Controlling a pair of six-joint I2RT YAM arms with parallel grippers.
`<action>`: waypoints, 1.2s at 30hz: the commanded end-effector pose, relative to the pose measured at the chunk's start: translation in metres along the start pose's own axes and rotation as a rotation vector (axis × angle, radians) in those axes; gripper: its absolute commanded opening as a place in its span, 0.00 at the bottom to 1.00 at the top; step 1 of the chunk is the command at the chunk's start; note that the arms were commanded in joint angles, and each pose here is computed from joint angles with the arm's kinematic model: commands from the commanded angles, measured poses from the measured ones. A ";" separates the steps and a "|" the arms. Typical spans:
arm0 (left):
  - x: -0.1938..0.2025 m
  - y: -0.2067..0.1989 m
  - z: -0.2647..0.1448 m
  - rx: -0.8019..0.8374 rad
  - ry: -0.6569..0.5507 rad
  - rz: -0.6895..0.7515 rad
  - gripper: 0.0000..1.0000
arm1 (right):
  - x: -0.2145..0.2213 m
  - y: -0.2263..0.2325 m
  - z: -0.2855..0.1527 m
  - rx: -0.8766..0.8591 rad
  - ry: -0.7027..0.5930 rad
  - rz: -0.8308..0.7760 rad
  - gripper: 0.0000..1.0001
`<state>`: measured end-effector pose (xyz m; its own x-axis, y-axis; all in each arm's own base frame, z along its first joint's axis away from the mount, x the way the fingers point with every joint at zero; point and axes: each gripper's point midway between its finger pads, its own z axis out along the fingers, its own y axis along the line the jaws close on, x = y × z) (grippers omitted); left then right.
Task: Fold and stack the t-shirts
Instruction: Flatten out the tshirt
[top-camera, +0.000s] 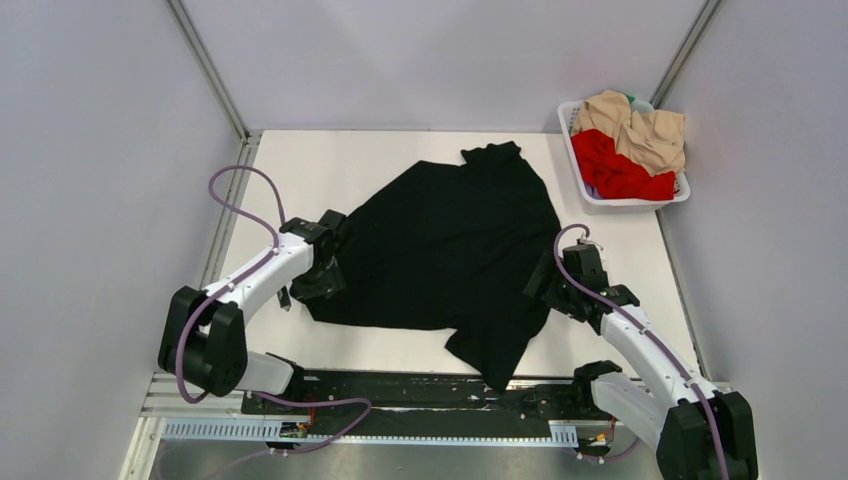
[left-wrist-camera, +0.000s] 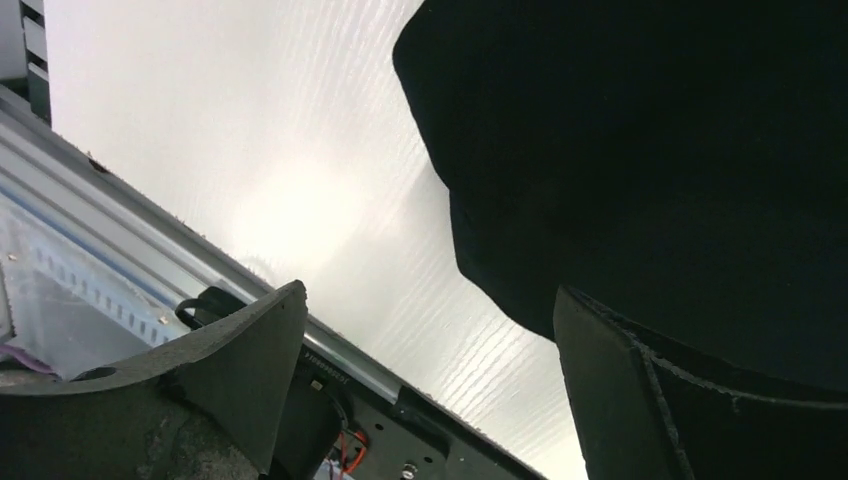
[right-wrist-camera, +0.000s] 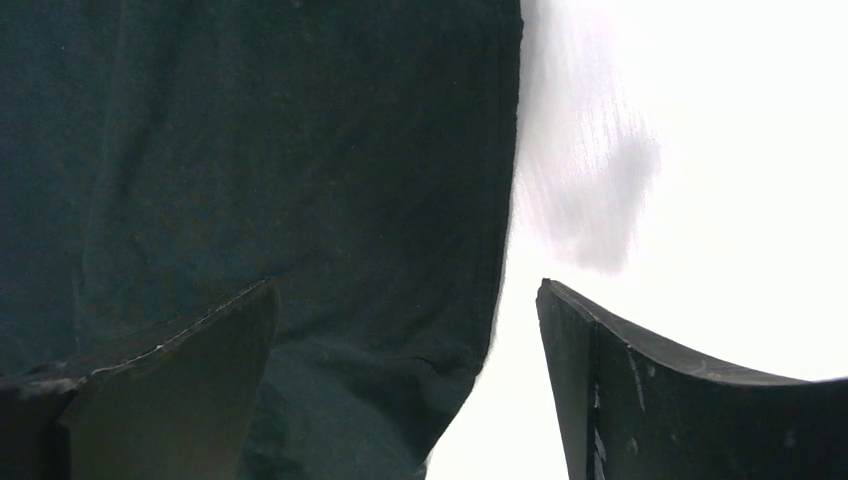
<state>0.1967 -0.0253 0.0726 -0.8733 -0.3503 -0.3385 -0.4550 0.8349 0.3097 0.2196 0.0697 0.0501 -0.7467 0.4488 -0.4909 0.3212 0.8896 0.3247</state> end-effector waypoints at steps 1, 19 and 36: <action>-0.016 0.004 -0.014 0.043 -0.083 -0.118 1.00 | -0.015 0.014 -0.009 -0.050 -0.043 -0.015 1.00; -0.016 -0.034 0.043 0.375 -0.087 -0.447 0.63 | -0.006 0.028 -0.018 -0.148 -0.015 -0.003 1.00; -0.011 -0.037 0.065 0.272 -0.022 -0.391 0.00 | 0.045 0.058 0.020 -0.008 0.164 -0.082 0.99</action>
<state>0.2400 -0.0314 0.0164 -0.6341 -0.6594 -0.4040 -0.6714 0.7286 -0.1354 0.1775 0.1388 0.0286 -0.9048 0.2920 -0.3099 0.1868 0.9263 0.3273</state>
